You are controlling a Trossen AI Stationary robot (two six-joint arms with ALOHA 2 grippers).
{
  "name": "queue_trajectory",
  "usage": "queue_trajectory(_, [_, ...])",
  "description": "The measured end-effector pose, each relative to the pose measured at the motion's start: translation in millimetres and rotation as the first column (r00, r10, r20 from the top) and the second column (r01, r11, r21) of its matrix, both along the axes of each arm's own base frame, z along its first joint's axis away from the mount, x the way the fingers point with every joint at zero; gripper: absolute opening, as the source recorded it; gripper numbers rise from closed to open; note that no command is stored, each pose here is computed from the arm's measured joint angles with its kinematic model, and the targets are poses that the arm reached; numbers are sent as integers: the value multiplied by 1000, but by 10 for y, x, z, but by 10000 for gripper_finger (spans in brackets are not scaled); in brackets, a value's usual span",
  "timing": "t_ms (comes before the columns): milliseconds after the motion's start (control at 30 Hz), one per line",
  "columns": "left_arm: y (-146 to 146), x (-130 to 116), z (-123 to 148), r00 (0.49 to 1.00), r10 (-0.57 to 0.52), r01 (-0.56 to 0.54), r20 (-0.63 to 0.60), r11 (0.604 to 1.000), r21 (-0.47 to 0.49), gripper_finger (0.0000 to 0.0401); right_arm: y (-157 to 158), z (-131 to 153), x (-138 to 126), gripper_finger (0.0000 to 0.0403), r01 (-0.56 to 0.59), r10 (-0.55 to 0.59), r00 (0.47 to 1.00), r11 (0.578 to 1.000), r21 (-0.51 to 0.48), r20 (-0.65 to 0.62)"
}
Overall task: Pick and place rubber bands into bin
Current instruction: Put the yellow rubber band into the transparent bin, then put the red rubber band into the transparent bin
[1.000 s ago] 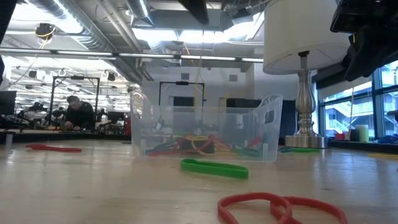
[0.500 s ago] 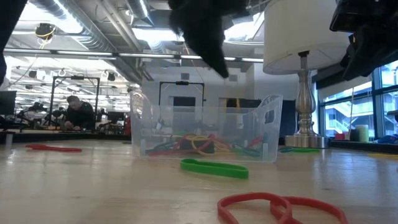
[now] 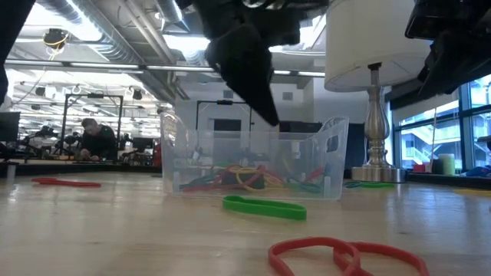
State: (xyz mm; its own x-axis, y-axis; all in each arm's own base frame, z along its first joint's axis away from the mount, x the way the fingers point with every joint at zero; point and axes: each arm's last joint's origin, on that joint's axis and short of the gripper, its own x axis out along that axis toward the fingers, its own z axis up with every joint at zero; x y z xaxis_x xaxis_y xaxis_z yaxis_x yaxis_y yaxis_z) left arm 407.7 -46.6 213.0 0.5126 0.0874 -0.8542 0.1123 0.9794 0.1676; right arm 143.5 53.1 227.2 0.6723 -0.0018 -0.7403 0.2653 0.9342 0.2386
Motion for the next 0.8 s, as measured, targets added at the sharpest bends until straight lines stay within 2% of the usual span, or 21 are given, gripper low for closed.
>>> queue_trajectory(200, [-42, -88, -145, 996, 62, -65, -62, 996, -57, 64, 0, 1, 1, 7, 3, -3, 1000, 1000, 3, 1])
queue_trajectory(400, [-77, -74, -108, 995, 84, -87, -50, 993, -76, 97, 7, 17, 18, 7, 17, -17, 1000, 1000, 26, 25])
queue_trajectory(600, [-34, -75, 375, 989, 123, -114, 81, 987, -111, 99, 10, 24, 25, 7, 25, -26, 999, 999, 37, 35])
queue_trajectory(733, [93, -218, 696, 974, 185, -164, 132, 975, -152, 70, 23, 54, 55, 7, 22, -26, 997, 998, 55, 77])
queue_trajectory(800, [184, -333, 807, 969, 221, -202, 112, 966, -159, 44, 23, 73, 74, 7, 34, -40, 993, 998, 53, 107])
